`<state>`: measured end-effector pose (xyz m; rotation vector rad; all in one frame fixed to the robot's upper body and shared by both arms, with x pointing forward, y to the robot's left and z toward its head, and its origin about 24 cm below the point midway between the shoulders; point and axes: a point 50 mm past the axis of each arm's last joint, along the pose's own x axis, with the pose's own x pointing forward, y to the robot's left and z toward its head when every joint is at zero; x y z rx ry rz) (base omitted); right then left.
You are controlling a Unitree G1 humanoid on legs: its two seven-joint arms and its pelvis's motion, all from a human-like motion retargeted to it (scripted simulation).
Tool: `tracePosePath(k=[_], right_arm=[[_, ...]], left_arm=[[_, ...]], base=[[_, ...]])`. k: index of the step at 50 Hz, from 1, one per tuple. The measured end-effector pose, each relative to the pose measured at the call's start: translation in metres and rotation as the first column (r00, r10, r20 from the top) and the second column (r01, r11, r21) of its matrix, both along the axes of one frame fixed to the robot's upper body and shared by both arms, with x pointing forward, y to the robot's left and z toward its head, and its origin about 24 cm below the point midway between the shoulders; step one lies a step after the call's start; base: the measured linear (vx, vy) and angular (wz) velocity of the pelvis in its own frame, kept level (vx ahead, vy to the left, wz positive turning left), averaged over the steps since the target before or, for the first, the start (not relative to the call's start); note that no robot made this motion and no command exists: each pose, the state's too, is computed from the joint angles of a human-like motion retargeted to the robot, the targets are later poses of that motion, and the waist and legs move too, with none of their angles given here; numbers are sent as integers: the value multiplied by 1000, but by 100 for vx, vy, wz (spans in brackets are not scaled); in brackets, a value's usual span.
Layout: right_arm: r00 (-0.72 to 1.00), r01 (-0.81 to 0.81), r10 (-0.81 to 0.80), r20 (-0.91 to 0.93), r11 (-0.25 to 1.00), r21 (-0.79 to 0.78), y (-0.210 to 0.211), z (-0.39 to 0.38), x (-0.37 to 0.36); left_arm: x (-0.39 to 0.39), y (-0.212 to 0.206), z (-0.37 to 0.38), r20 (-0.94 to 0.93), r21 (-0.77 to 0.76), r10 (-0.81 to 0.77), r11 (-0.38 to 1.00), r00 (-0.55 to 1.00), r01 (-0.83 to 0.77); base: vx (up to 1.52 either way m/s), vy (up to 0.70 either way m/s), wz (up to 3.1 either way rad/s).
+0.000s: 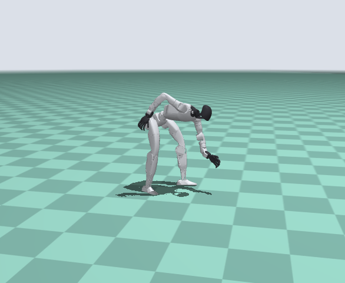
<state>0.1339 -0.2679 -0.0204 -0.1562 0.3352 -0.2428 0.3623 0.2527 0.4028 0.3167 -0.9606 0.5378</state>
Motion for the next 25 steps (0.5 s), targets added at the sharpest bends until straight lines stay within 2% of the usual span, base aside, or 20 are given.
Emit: tracePosePath(k=[2,5,13,18,25], right_arm=[[1000,6,-6,-30,1000,-22,-2,-6,-1],[992,17,-37,-122,986,-163,-20,-11,-1],[978,125,-161,-131,961,-248,-28,-23,-1],[971,127,-162,-173,972,-199,-17,-38,-2],[941,63,-105,-321,988,-138,-6,-65,-11]], left_arm=[[2,3,-8,-18,-15,-8,1000,1000,8],[5,12,-22,-34,-148,-17,989,999,12],[13,24,-64,-128,-241,-8,970,992,-23],[16,21,-73,-156,-227,-42,974,987,6],[13,5,-40,-146,-110,-112,989,983,96]], base=[[4,-14,63],[6,-17,65],[9,-17,40],[13,-14,4],[13,-13,0]])
